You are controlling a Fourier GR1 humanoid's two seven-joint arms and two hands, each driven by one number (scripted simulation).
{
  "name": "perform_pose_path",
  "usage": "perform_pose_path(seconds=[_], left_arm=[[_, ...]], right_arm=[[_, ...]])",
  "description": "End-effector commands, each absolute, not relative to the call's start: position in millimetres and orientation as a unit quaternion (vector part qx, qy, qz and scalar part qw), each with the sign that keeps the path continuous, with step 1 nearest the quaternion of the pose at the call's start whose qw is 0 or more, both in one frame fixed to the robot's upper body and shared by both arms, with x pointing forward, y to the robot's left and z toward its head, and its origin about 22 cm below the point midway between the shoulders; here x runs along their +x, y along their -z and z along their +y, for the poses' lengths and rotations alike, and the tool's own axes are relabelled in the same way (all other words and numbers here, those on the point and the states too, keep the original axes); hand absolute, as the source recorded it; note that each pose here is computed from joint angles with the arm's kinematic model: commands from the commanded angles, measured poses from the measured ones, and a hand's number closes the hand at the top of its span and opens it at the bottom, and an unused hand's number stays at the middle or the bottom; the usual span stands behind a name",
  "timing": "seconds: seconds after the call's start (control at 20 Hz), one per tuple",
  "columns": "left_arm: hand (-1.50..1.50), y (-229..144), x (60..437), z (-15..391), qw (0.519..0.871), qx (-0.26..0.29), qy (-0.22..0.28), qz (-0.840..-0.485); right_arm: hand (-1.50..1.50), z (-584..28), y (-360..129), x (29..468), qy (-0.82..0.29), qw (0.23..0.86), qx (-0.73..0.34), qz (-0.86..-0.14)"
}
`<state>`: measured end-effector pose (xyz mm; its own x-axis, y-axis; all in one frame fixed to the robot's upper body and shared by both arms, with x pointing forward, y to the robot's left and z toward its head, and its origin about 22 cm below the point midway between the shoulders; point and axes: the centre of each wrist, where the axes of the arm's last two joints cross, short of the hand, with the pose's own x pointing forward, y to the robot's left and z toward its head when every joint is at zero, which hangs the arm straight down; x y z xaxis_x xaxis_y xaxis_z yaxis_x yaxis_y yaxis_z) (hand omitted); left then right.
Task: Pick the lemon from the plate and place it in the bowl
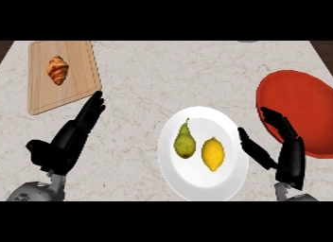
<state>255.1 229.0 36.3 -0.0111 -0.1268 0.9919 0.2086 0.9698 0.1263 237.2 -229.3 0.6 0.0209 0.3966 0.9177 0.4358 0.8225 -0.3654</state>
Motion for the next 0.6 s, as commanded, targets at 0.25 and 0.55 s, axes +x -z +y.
perform_pose_path(seconds=[0.25,0.55], left_arm=[[0.0,-34,264,203,0.691,-0.067,0.16,-0.701],[0.0,-41,262,201,0.686,-0.078,0.18,-0.701]], right_arm=[[-1.5,-238,3,238,-0.164,0.681,-0.432,-0.568],[-1.5,-223,-19,247,-0.298,0.758,-0.402,-0.417]])
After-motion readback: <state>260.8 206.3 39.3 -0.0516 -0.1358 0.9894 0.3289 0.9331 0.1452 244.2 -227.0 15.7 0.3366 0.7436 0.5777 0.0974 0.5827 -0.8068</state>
